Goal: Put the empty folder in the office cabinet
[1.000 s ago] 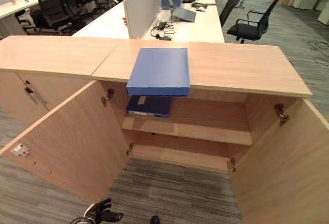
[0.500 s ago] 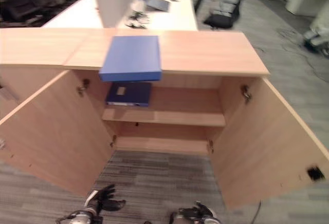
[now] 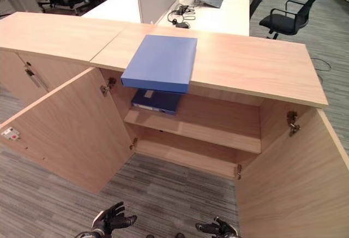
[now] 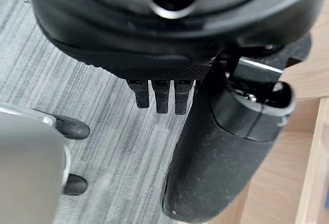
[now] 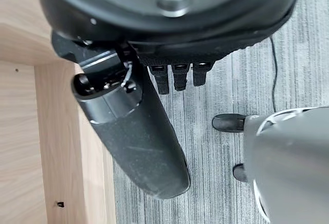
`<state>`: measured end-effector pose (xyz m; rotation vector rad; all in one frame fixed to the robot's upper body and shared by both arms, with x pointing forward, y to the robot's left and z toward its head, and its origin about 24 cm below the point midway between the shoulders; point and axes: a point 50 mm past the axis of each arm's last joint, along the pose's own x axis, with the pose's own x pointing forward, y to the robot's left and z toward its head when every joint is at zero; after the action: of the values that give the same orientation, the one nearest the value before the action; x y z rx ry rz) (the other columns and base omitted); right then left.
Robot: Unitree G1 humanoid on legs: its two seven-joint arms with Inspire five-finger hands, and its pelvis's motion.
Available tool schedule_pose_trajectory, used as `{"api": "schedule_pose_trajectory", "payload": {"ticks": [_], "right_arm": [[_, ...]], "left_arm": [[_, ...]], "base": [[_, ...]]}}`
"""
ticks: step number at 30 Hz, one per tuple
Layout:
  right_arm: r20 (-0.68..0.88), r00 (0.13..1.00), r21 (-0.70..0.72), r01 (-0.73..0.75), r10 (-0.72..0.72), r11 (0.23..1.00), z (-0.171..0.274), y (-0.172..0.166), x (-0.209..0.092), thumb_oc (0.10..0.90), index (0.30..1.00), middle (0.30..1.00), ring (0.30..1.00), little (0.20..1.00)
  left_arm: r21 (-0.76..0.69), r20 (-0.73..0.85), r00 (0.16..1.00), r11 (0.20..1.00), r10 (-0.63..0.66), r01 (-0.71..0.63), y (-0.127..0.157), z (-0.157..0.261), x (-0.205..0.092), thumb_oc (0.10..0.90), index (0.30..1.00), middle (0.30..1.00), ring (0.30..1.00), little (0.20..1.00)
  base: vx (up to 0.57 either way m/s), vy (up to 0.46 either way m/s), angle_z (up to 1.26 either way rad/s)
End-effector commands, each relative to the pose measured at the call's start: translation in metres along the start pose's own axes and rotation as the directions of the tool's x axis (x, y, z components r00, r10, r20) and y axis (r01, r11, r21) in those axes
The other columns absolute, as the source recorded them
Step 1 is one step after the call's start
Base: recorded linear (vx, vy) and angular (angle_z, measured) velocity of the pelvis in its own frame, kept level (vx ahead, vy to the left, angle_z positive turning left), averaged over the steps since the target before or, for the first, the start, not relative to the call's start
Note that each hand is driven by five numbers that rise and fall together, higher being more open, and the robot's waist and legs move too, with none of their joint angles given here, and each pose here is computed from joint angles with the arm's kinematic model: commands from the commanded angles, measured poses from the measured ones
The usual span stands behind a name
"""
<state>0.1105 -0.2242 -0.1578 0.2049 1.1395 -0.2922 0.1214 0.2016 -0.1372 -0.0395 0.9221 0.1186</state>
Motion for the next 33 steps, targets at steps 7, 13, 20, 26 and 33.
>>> {"api": "schedule_pose_trajectory", "payload": {"ticks": [7,13,20,26,33], "right_arm": [[0.011,0.999,-0.1,0.032,-0.031,0.994,0.0,-0.007,-0.001,0.8,0.9,0.9,0.9,0.9],[0.019,0.999,-0.146,0.05,-0.048,0.988,0.006,-0.009,0.0,0.8,0.9,0.9,0.9,0.9],[0.016,0.996,-0.215,0.088,-0.086,0.973,0.014,-0.013,0.001,0.8,0.9,0.9,0.9,0.9],[0.018,0.995,-0.204,0.099,-0.097,0.974,0.013,-0.015,0.001,0.8,0.9,0.9,0.9,0.9],[-0.001,0.998,-0.222,0.067,-0.069,0.973,-0.001,0.002,0.002,0.8,0.9,0.9,0.9,0.9]], "left_arm": [[0.052,0.076,0.996,0.998,0.036,-0.04,0.009,0.021,0.004,0.8,0.9,0.9,0.9,0.9],[-0.067,0.11,0.993,0.997,0.046,-0.038,0.006,0.031,0.005,0.8,0.9,0.9,0.9,0.9],[-0.136,0.221,0.973,0.99,0.06,-0.03,0.008,0.056,-0.001,0.8,0.9,0.9,0.9,0.9],[-0.214,0.492,0.86,0.976,0.136,-0.032,0.024,0.117,-0.025,0.8,0.9,0.9,0.9,0.9],[-0.148,0.841,0.417,0.888,0.344,-0.435,0.071,0.217,-0.092,0.8,0.9,0.9,0.9,0.9]], "base": [[0.09,-0.108,0.31],[-0.02,-0.042,0.0],[0.05,0.041,0.08],[0.1,0.103,-0.55],[0.05,0.053,-0.1]]}}
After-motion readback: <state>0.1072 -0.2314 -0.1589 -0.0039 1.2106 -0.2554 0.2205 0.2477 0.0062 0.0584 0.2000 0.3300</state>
